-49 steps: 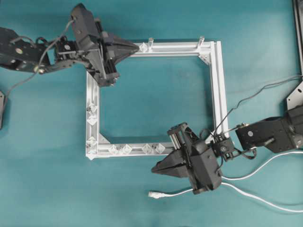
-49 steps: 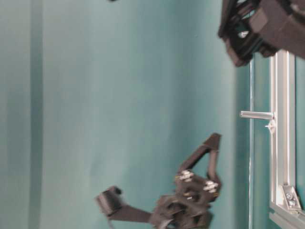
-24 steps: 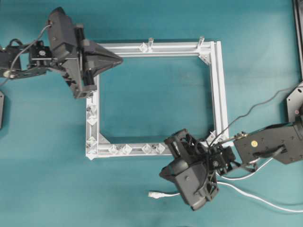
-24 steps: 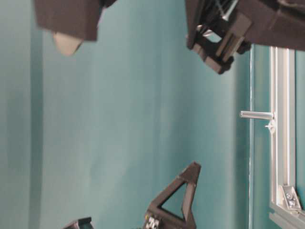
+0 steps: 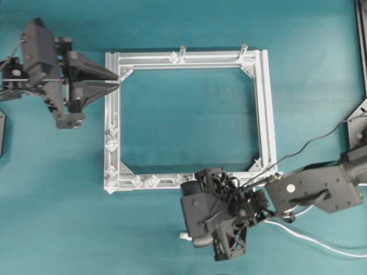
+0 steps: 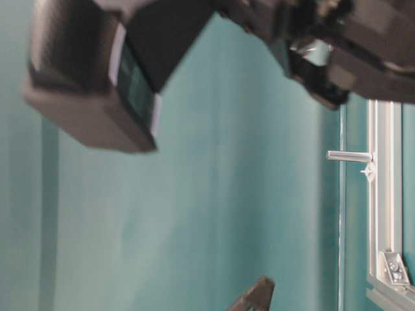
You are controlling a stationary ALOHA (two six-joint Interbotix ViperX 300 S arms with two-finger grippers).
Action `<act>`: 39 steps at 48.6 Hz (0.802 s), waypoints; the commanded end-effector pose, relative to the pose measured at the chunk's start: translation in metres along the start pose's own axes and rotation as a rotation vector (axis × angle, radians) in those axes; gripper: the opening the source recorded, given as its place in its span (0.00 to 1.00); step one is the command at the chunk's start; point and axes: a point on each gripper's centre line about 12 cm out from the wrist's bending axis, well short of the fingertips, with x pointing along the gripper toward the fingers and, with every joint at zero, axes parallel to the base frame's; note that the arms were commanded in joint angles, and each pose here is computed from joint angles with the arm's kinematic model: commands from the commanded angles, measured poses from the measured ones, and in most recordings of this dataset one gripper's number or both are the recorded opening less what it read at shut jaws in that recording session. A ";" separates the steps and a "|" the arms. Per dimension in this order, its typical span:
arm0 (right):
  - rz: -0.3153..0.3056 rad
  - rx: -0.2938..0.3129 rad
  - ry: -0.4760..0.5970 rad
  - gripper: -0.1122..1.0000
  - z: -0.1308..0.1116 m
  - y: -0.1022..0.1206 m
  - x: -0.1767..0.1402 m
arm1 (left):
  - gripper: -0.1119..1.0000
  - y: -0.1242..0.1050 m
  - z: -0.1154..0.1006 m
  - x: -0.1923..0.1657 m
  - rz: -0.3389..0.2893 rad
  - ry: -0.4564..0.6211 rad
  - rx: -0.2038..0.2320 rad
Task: Move the cable alternately left and right between 8 closely spaced pins so it hooks onto each one.
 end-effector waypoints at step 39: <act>-0.081 0.249 0.139 0.49 0.007 0.015 0.024 | 0.41 0.000 -0.023 -0.099 -0.031 -0.059 0.011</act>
